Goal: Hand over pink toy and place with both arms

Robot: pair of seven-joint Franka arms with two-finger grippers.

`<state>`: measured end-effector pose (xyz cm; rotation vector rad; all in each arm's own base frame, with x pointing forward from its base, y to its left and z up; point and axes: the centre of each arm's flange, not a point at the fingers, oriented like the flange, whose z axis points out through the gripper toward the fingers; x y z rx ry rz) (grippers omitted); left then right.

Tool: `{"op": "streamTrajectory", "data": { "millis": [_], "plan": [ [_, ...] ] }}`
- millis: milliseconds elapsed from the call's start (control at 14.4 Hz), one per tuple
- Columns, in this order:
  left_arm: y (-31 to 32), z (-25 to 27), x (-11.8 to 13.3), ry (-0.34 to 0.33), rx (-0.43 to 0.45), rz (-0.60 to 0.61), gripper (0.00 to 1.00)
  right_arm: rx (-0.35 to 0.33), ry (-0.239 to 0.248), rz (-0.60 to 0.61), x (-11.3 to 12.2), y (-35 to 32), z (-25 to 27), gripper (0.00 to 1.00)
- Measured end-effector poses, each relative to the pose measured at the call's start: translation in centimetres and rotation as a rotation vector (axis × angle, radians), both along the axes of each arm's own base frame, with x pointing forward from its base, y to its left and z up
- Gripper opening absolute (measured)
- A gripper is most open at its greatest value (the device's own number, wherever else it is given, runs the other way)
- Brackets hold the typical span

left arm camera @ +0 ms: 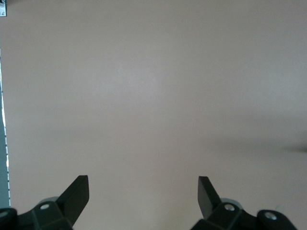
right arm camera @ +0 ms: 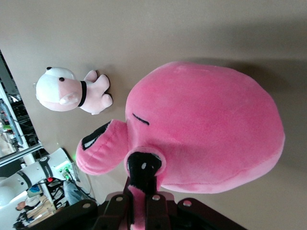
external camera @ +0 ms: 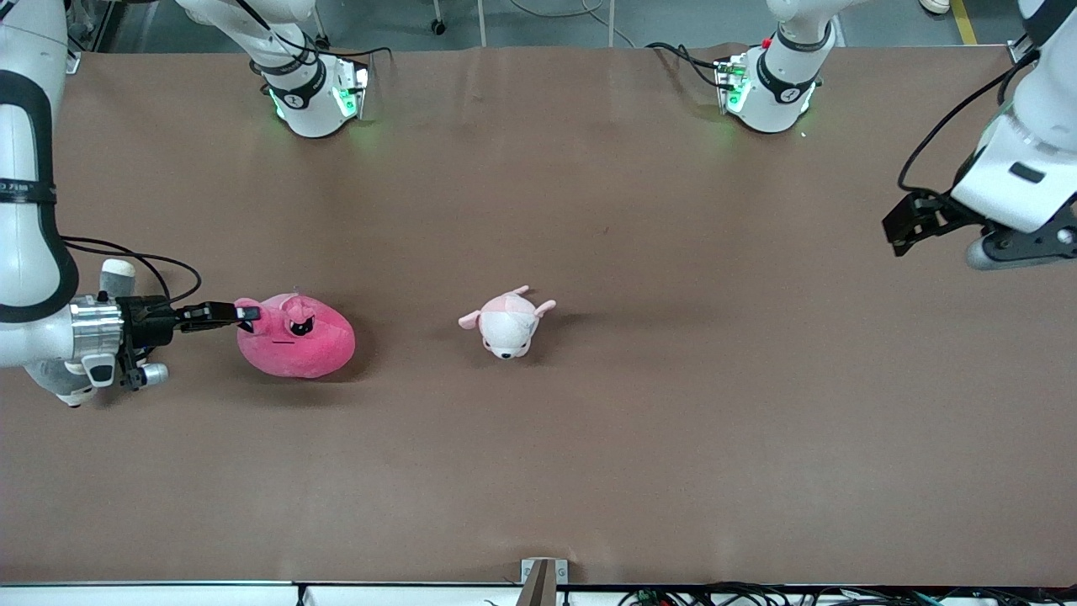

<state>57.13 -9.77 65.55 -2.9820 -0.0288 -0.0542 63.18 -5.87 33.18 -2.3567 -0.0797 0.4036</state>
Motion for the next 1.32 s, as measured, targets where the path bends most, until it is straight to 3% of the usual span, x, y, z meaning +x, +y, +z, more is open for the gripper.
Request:
{"op": "streamTrajectory", "data": {
  "millis": [208,417,973,1320],
  "plan": [
    [3.8,-0.3,-1.6,0.056,-0.089,0.015,1.0,0.008,0.002,0.006,0.4,-0.4,-1.1,0.11],
    [4.6,-1.0,-3.0,0.083,-0.096,0.022,1.0,0.019,0.0,0.019,0.5,-0.8,-2.4,0.11],
    [4.1,-0.3,-5.6,0.082,-0.106,0.015,1.0,0.042,0.012,0.011,0.5,-1.5,-3.7,0.11],
    [3.6,-0.6,-5.6,0.073,-0.11,0.005,1.0,0.086,0.029,0.018,0.4,-1.2,-3.1,0.11]
  ]
}}
